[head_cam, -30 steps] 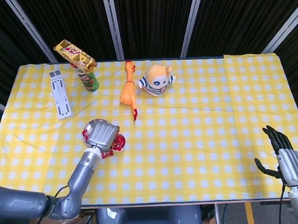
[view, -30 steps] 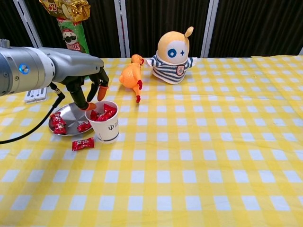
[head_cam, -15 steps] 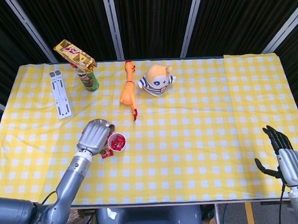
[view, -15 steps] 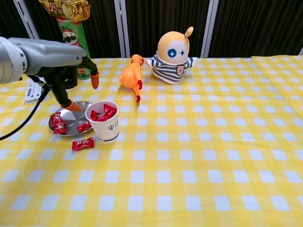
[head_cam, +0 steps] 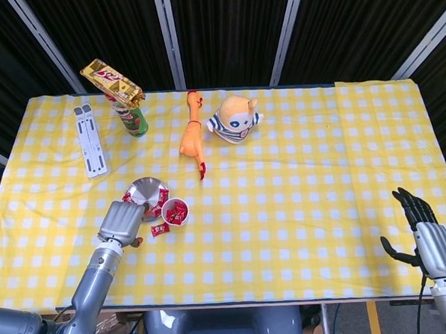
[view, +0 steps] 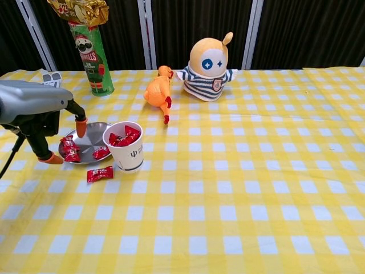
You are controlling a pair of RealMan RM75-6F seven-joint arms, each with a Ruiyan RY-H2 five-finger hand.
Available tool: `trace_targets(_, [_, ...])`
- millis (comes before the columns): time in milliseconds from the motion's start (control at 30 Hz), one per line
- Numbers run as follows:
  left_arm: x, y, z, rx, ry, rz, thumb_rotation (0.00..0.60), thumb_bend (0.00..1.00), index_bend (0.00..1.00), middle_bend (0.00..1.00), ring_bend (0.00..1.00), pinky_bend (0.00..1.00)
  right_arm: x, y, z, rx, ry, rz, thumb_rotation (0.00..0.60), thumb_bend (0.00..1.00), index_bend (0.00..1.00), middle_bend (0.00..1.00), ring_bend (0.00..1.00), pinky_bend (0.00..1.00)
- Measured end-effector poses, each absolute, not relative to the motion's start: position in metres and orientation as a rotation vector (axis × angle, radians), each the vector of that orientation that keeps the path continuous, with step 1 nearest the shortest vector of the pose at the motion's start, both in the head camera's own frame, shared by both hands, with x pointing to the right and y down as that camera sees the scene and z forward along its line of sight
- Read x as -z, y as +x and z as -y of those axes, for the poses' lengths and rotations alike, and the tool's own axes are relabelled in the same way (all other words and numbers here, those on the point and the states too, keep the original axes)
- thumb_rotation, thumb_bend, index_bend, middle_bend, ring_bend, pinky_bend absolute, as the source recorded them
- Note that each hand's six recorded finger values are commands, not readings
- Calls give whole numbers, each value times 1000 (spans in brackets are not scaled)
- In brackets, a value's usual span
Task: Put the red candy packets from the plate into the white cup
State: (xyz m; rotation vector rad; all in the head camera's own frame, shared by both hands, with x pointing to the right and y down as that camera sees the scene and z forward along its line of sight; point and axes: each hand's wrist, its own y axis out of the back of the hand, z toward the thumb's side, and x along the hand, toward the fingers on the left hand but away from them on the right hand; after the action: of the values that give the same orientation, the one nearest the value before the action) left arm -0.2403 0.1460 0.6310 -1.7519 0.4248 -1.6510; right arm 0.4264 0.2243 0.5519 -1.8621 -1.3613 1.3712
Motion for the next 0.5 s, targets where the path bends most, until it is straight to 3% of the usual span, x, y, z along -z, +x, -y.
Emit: trace_targets(500, [-671, -217, -166, 1740, -1769, -445, 600, 309, 342, 1000, 1000, 1000, -551, 427, -224, -1365, -1862, 1370, 600, 409, 0, 0, 0, 0])
